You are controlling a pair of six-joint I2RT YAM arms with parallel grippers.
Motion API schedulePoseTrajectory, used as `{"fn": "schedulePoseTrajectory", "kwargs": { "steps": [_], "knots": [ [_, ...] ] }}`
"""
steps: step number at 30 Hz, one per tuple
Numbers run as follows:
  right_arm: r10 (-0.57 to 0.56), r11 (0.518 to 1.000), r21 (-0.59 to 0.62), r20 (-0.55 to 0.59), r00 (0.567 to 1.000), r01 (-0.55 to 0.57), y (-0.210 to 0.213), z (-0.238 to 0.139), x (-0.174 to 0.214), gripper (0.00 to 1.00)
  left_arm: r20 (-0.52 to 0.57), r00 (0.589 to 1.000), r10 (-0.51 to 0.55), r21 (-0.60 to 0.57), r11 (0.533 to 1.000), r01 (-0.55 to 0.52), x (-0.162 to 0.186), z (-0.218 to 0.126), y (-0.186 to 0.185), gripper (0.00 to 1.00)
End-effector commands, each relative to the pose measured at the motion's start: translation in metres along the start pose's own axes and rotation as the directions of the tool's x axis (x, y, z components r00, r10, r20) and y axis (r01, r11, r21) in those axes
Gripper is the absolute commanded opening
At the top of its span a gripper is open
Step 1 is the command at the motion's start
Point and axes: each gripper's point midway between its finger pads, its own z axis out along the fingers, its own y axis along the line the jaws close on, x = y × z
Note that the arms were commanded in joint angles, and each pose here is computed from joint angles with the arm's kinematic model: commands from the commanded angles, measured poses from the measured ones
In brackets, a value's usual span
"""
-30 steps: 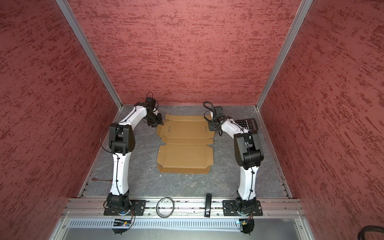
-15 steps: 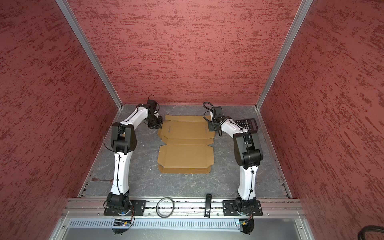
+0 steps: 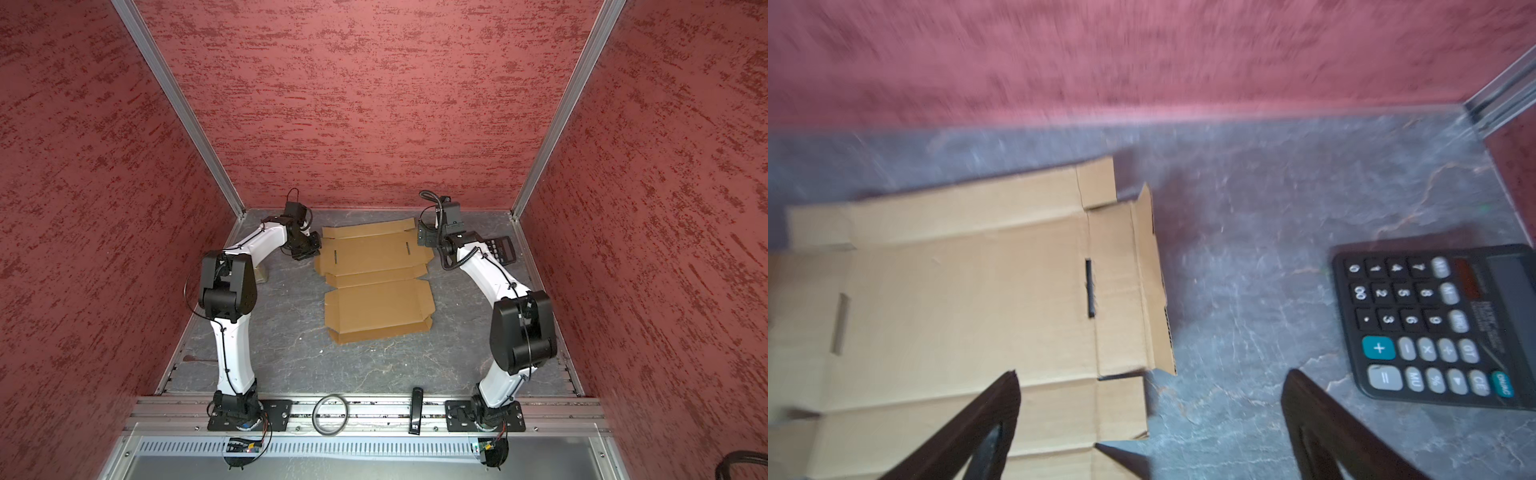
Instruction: Fold the paper box
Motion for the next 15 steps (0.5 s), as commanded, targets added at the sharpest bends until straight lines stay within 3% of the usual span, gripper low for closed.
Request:
{"fn": "schedulePoseTrajectory", "kwargs": {
  "steps": [1,3,5,8,15],
  "knots": [
    [0.172,0.984,-0.049,-0.022,0.985,-0.173,0.007,-0.008,-0.002,0.99,0.136,0.991,-0.007,0.05,0.999,0.0,-0.022,-0.016,-0.013,0.0],
    [0.282,0.949,-0.126,-0.064,0.957,-0.288,0.022,-0.014,0.002,0.91,0.166,0.986,-0.008,0.057,0.998,-0.002,-0.022,-0.021,-0.014,0.0],
    [0.424,0.877,-0.194,-0.114,0.898,-0.439,0.036,-0.016,0.009,0.81,0.203,0.979,-0.006,0.066,0.998,-0.007,-0.02,-0.027,-0.016,0.0],
    [0.562,0.773,-0.253,-0.154,0.813,-0.582,0.057,-0.019,0.017,0.74,0.264,0.964,0.016,0.07,0.997,-0.036,-0.012,-0.034,-0.023,0.0],
    [0.722,0.582,-0.316,-0.222,0.655,-0.749,0.098,-0.026,0.019,0.75,0.387,0.916,0.107,0.054,0.989,-0.138,0.015,-0.054,-0.04,0.0]
  ]
}}
